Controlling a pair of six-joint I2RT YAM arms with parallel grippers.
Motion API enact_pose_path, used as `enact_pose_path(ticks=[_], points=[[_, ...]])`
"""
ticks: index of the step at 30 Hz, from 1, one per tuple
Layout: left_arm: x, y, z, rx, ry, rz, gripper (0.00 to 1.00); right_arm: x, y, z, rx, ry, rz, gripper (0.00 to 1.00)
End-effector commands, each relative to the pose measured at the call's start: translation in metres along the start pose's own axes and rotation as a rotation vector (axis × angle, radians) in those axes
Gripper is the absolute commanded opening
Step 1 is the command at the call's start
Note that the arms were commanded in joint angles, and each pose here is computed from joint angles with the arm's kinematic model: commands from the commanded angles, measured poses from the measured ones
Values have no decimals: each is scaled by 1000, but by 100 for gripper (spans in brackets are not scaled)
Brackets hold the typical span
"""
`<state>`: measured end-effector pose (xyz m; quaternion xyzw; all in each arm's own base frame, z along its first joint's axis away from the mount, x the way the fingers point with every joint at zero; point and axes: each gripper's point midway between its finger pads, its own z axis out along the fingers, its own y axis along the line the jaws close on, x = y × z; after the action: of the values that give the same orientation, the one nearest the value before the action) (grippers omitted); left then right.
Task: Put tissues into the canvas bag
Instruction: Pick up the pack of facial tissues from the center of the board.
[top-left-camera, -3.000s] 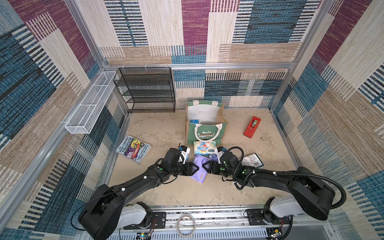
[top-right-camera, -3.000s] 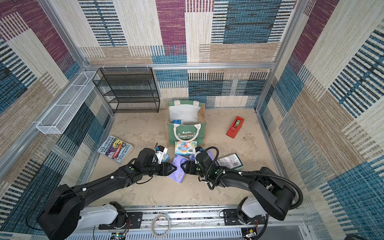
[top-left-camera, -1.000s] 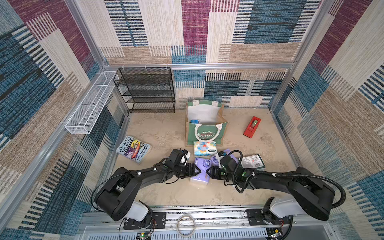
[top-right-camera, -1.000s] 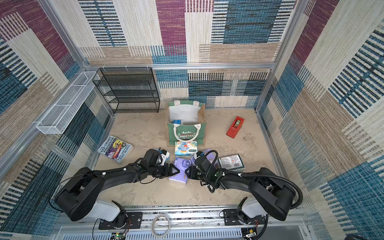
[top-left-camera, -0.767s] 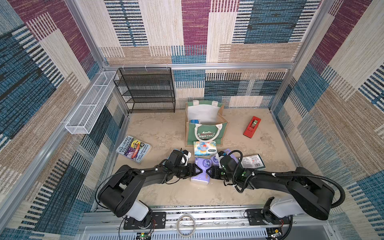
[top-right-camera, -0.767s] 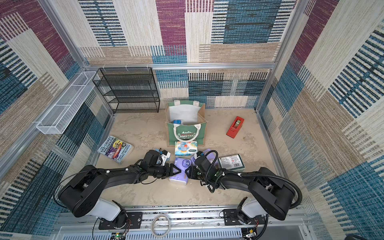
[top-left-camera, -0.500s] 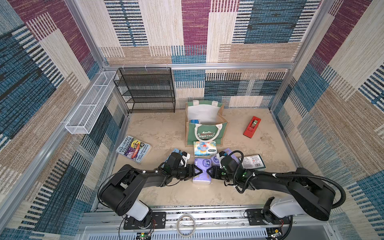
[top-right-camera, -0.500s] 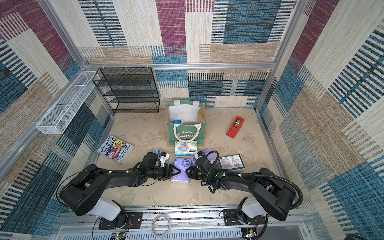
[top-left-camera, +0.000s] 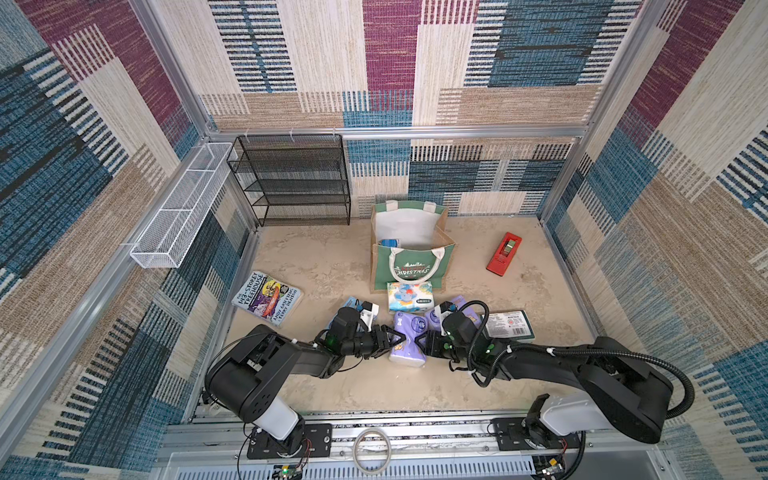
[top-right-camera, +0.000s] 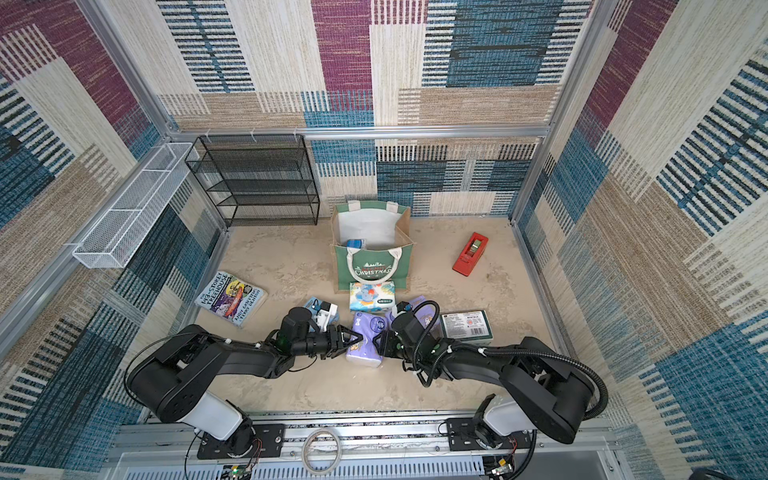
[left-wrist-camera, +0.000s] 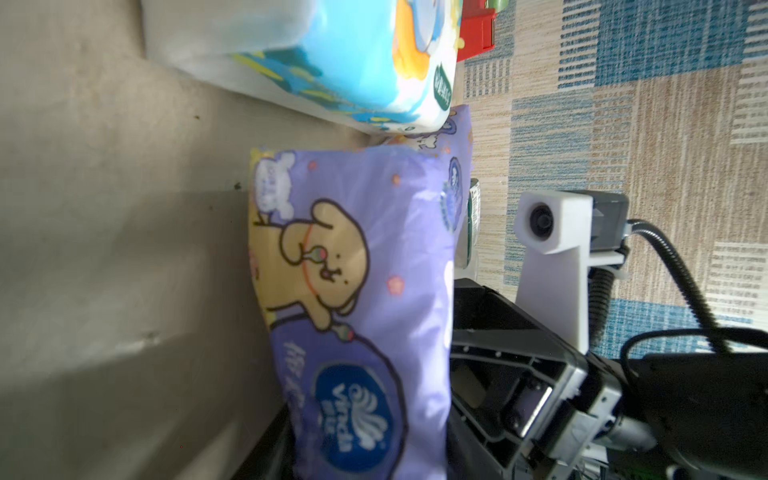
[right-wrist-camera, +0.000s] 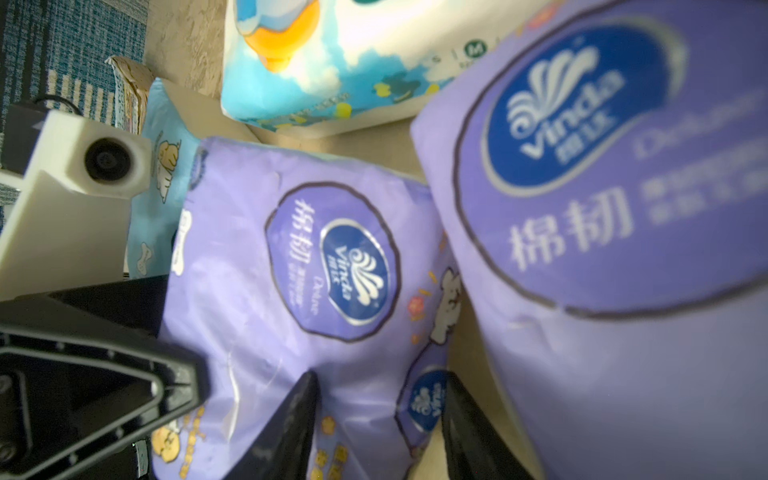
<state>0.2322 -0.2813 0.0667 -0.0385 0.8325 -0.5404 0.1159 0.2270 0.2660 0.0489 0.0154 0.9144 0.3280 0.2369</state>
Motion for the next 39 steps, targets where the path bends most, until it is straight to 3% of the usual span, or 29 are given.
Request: enact_pose_path(ticks=[1,10,24,32,39], points=[[-6,-39,-3,150,-12,91,49,9,-5,0,15,38,3,50],[2,-20,-8,56,3,55,57,6,-7,-3,42,31,-13,50],[6,18,-30,-230,-27,32,70,-1,-2,-2,58,29,-45,53],[9,34,-23,-218,-36,-14,72,-3,2,-2,44,25,-49,54],[0,22,-14,-113,-63,-11,73,-3,7,3,27,37,-47,55]])
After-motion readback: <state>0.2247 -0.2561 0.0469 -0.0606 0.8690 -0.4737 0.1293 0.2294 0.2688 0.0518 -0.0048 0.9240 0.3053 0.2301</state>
